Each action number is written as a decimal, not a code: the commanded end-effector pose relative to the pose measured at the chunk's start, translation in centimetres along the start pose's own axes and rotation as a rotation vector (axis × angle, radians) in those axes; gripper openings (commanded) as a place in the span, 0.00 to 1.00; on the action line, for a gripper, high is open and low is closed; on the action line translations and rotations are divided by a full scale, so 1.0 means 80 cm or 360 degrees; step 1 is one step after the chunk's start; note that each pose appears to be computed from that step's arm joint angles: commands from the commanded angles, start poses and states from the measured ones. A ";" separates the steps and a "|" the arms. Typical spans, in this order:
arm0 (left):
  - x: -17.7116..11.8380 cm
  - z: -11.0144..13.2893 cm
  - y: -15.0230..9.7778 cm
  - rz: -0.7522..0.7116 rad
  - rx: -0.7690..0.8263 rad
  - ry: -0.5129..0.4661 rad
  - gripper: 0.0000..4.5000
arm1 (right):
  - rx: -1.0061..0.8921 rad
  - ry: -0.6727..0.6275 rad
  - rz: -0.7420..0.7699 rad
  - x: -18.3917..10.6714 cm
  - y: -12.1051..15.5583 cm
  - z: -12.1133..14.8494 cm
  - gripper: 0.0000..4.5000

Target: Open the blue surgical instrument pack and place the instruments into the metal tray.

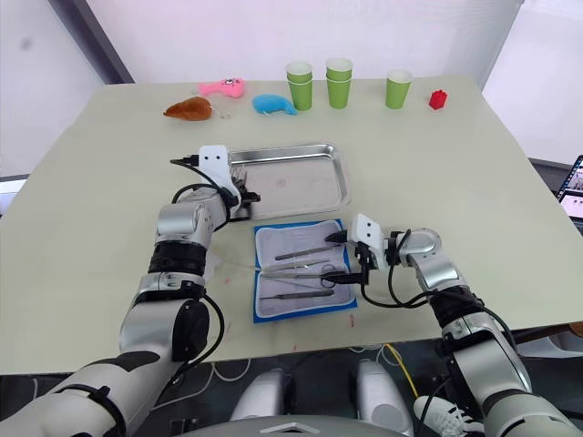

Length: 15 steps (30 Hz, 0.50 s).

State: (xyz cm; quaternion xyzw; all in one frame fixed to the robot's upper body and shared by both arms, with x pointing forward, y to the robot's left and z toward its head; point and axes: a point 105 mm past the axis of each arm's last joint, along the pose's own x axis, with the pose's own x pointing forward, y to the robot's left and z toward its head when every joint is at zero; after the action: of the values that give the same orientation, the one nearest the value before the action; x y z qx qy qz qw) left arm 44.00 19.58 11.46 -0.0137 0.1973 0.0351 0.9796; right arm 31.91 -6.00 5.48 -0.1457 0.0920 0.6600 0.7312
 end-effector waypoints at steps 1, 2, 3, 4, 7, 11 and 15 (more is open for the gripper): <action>-0.001 0.018 0.004 0.0025 -0.0029 -0.0070 0.01 | 0.0316 0.0366 0.0098 0.005 0.043 -0.090 1.00; -0.001 0.018 0.004 0.0030 -0.0032 -0.0072 0.01 | 0.0315 0.0366 0.0097 0.005 0.043 -0.090 1.00; -0.001 0.018 0.005 0.0040 -0.0037 -0.0072 0.01 | 0.0314 0.0365 0.0095 0.005 0.043 -0.090 1.00; -0.001 0.018 0.007 0.0054 -0.0038 -0.0074 0.01 | 0.0312 0.0364 0.0094 0.005 0.043 -0.089 1.00; -0.001 0.017 0.007 0.0052 -0.0039 -0.0070 0.01 | 0.0308 0.0361 0.0091 0.006 0.042 -0.089 1.00; -0.001 0.015 0.004 0.0032 -0.0042 -0.0065 0.32 | 0.0306 0.0358 0.0091 0.007 0.041 -0.088 1.00; -0.003 0.019 0.002 0.0029 -0.0051 -0.0080 0.40 | 0.0303 0.0357 0.0090 0.007 0.040 -0.087 1.00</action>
State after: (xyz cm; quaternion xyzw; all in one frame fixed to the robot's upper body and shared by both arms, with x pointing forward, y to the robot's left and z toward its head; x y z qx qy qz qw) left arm 44.04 19.82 11.32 -0.0249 0.1971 0.0480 0.9789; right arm 31.92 -5.96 5.49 -0.1454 0.0914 0.6598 0.7316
